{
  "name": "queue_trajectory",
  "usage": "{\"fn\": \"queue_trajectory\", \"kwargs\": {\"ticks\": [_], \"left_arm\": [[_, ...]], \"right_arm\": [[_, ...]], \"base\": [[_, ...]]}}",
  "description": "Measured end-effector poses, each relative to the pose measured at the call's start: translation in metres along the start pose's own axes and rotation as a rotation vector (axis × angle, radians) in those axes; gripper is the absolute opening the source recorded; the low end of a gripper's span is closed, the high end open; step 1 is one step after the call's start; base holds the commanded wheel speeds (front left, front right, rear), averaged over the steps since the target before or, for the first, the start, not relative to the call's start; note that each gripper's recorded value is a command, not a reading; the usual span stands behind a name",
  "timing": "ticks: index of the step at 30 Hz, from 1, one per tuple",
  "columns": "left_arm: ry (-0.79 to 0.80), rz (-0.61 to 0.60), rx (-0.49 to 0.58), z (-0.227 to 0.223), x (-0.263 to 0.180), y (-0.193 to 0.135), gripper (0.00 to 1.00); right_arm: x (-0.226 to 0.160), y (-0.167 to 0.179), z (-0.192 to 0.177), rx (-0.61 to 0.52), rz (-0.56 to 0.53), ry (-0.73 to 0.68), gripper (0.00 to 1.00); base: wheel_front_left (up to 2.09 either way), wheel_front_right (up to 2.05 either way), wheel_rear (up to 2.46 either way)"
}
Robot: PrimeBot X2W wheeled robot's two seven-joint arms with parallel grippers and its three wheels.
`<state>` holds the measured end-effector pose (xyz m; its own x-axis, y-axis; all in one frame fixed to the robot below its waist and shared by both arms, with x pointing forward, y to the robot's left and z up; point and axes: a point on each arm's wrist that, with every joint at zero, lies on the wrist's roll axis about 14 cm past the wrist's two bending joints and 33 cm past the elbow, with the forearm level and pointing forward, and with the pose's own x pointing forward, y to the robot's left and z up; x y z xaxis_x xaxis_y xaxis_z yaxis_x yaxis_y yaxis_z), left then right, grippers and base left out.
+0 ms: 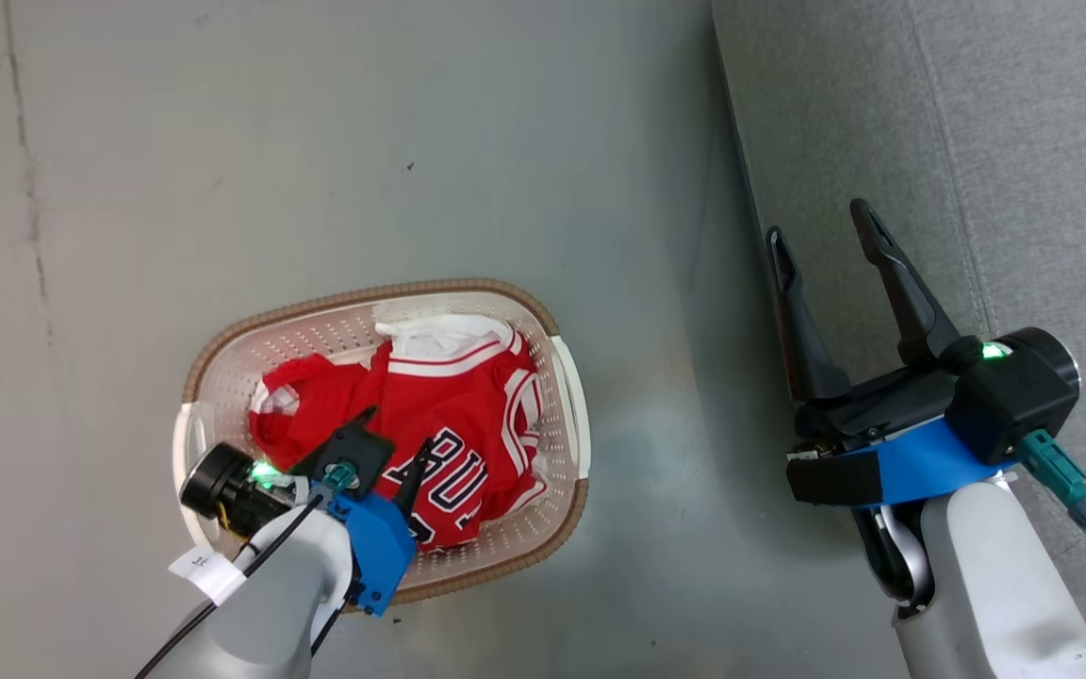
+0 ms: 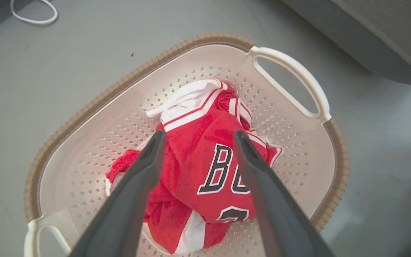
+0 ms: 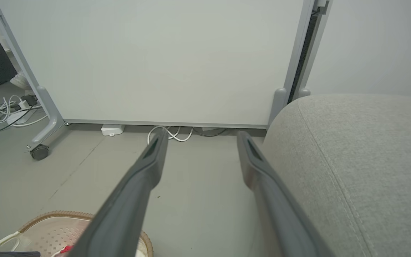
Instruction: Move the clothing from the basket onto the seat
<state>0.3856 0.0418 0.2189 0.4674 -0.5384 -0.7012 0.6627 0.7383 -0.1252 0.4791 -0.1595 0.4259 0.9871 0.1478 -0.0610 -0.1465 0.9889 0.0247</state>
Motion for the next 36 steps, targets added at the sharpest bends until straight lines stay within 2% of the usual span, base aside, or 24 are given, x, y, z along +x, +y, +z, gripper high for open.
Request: {"fn": "queue_trajectory", "kwargs": {"ticks": [7, 19, 21, 36], "left_arm": [[0.187, -0.019, -0.132, -0.047, 0.008, -0.011, 1.0], [0.418, -0.042, -0.256, -0.093, 0.014, -0.009, 1.0], [0.474, -0.047, -0.304, -0.103, 0.014, -0.011, 1.0], [0.559, -0.059, -0.502, -0.122, 0.032, -0.015, 1.0]], "right_arm": [[0.011, -0.001, -0.016, -0.006, 0.005, 0.023, 1.0], [0.023, -0.001, -0.043, -0.008, 0.015, 0.066, 1.0], [0.024, -0.001, -0.049, -0.007, 0.015, 0.076, 1.0], [0.029, -0.006, -0.081, -0.006, 0.009, 0.13, 1.0]], "base": [[0.0, 0.0, 0.0], [0.0, 0.0, 0.0], [0.0, 0.0, 0.0], [0.0, 0.0, 0.0]]}}
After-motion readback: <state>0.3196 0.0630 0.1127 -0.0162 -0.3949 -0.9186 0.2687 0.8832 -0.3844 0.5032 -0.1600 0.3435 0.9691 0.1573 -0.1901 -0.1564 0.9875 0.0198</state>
